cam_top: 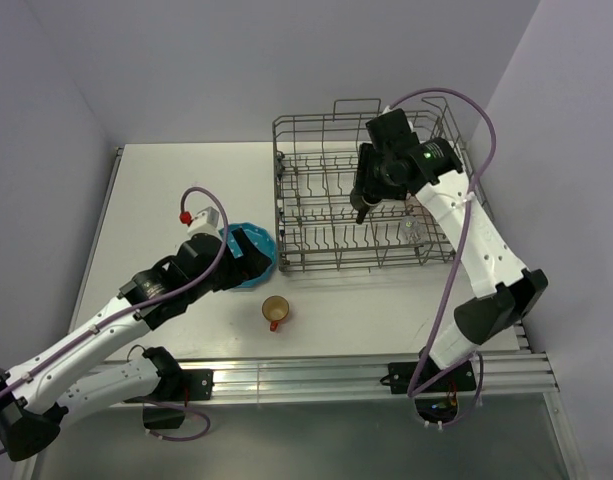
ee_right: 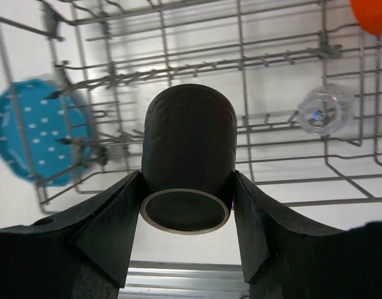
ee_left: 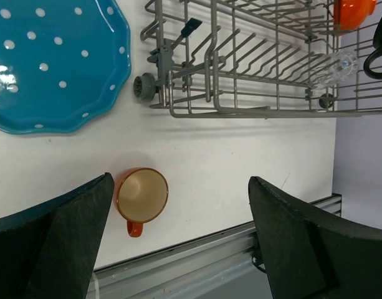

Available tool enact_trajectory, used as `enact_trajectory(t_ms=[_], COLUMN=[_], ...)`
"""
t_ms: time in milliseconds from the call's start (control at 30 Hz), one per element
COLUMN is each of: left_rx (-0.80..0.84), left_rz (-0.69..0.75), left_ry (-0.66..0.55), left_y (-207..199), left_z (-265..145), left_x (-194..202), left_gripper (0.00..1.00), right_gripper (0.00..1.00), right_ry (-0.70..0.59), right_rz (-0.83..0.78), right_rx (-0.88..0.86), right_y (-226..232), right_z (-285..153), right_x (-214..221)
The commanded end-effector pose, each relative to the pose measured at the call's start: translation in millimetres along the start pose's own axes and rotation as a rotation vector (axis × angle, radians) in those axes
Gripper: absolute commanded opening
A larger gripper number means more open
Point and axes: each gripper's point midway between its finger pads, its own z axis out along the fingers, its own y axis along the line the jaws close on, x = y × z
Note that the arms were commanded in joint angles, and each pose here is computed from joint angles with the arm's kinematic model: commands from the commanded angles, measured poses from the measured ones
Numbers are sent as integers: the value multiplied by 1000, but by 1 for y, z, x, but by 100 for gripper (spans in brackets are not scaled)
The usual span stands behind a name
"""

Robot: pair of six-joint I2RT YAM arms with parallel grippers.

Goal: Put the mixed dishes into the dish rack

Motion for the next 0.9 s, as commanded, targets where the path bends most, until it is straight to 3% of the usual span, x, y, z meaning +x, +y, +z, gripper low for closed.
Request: enact_trajectory(t_ms=[0,267,867], left_rx=[29,20,7], left_rz=[12,21,21], left_ry=[-14,2,20], left_y=[-2,4,10], left_z=[0,6,10], left_x=[-1,6,13], left_gripper=[96,95,95], right_gripper=[0,0,0], right_ry=[-59,20,137], right_rz=[-10,-51,-83], right_rx=[111,203,215], right_y=[-21,-30,-33], right_z=[-14,15,58], right_x=[-17,-4,36])
